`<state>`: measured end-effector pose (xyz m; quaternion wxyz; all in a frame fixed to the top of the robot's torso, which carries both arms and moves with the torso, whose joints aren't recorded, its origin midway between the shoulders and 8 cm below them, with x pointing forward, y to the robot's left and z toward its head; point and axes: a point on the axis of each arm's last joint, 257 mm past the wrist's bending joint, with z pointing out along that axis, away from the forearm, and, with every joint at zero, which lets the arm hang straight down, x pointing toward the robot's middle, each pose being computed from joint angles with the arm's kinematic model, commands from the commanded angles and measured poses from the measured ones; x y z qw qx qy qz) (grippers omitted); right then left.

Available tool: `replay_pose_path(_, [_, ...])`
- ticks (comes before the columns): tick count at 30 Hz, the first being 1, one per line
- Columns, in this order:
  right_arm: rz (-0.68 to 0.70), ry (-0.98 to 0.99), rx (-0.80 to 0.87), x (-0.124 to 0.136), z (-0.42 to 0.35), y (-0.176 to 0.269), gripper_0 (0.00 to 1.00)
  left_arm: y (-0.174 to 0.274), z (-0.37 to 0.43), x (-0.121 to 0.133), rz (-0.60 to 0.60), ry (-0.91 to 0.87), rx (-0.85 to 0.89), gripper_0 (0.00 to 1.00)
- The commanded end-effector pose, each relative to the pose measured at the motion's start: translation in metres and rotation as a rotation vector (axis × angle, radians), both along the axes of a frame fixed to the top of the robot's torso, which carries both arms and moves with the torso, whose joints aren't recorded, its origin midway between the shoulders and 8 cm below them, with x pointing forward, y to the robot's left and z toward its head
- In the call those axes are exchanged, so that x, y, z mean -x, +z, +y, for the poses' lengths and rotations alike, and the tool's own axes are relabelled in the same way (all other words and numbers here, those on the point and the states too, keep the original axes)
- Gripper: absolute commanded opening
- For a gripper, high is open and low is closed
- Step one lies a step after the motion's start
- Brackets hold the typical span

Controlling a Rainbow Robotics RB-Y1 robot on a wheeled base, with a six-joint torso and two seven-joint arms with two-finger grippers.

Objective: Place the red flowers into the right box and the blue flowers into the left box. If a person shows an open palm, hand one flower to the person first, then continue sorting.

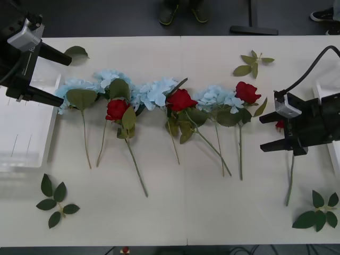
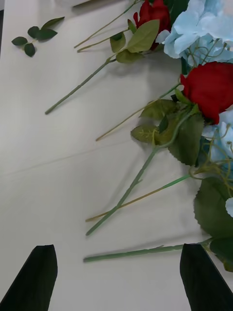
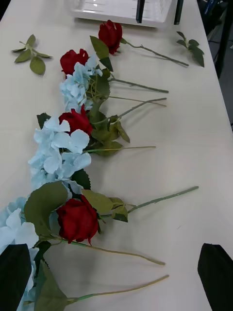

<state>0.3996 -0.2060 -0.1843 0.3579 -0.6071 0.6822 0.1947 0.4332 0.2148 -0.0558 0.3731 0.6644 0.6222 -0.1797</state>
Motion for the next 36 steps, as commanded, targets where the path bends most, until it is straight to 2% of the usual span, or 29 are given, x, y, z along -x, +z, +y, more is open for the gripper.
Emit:
replay_pose_path(1, [0.058,-0.012,-0.002,0.012,-0.006,-0.021,0.73,0.014,0.004,-0.002,-0.045,0.005,-0.012,1.00])
replay_pose_path(2, [0.036,0.002,0.011,0.018,0.000,-0.023,0.73,-0.006,0.012,0.002,0.009,0.025,-0.015,1.00])
replay_pose_path(4, [-0.014,0.004,0.045,0.016,-0.001,-0.016,0.73,-0.007,0.014,0.002,0.015,0.028,-0.012,1.00])
replay_pose_path(11, [0.003,-0.021,-0.048,0.008,-0.010,0.022,0.73,0.019,0.034,-0.006,-0.038,0.059,-0.080,1.00])
replay_pose_path(15, [0.166,-0.206,-0.135,0.000,-0.024,0.041,0.73,0.024,0.041,-0.009,0.060,0.191,-0.057,1.00])
replay_pose_path(19, [0.307,-0.372,-0.182,-0.006,-0.033,0.044,0.74,0.008,0.041,-0.013,0.184,0.317,-0.067,1.00])
replay_pose_path(21, [0.450,-0.541,-0.191,-0.007,-0.048,0.041,0.73,-0.002,0.043,-0.019,0.249,0.409,-0.073,1.00])
replay_pose_path(25, [0.626,-0.808,-0.188,-0.009,-0.074,0.029,0.74,-0.016,0.043,-0.026,0.346,0.554,-0.061,1.00])
replay_pose_path(30, [0.719,-1.070,-0.140,-0.012,-0.116,0.005,0.73,-0.035,0.051,-0.028,0.420,0.701,-0.100,1.00])
replay_pose_path(36, [0.705,-1.266,-0.078,-0.018,-0.157,-0.022,0.74,-0.051,0.059,-0.035,0.483,0.862,-0.087,1.00])
